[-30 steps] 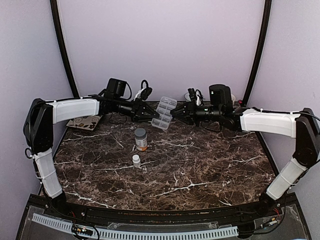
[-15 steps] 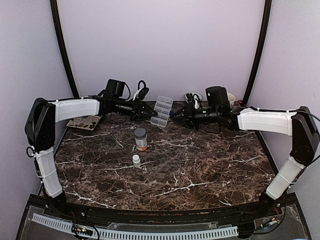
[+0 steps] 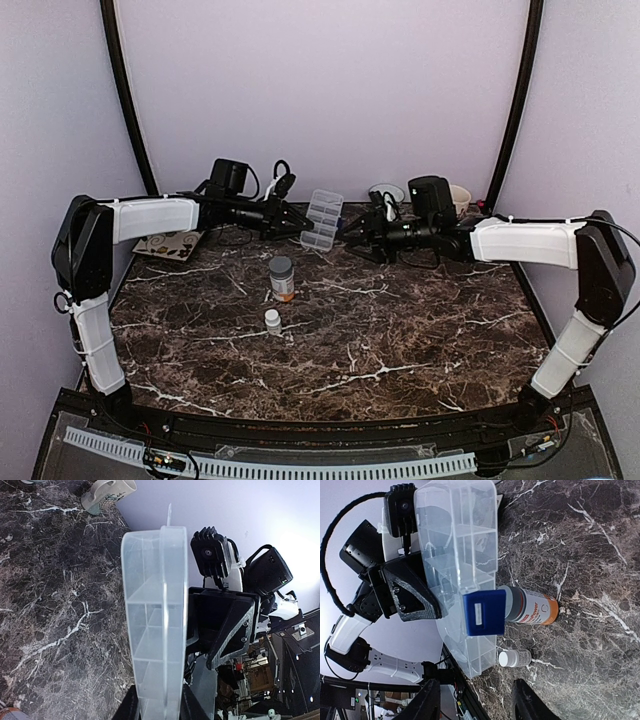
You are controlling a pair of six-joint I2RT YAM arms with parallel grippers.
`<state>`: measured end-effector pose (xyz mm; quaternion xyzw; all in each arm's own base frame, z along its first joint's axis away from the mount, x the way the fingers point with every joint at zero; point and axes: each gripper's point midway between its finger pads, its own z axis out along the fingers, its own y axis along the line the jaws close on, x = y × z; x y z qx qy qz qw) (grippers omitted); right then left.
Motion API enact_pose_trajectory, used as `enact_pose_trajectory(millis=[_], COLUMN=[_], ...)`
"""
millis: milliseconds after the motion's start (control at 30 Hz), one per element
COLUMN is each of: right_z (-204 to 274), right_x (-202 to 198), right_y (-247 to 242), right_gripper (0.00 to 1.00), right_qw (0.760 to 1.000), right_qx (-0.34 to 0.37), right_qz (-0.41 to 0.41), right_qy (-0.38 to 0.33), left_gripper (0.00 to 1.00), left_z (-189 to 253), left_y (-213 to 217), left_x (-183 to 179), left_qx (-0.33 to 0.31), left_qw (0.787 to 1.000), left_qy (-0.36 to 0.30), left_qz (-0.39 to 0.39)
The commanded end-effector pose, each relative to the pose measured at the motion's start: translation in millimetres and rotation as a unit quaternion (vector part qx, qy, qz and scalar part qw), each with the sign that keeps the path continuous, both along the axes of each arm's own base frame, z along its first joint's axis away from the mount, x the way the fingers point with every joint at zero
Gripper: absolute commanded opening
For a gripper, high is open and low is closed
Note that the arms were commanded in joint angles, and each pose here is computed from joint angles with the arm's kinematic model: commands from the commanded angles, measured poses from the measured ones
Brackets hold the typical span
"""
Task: Sort the pills into containers
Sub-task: Open the lid of the pill container.
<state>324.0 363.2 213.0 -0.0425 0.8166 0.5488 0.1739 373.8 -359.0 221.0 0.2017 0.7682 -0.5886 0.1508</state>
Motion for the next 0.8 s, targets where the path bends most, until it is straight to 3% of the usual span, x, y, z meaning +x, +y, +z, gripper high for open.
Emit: enact_pose_trajectory(millis=[0,400,767], right_z=[16,10,32], right_x=[7,18,27], right_y=[3,6,-2], right_gripper=[0.49,0.47,0.47], right_qw=[0.999,0.999,0.995], right_qx=[0.032,0.024,0.076], right_qz=[0.004,-0.005,-0.022], right_qy=[-0.031,-0.031,-0.054], left_gripper=[0.05,0.04,0.04], left_z=[22,21,20], left_y=[-4,-9,-12], left_x=[-3,-14,-25], left_qx=[-0.02,-0.019,-0.026], left_qw=[0.999,0.999,0.997], left_qy=[-0.021,-0.013,-0.001], left_qz=[-0.018,-0.042,-0.066])
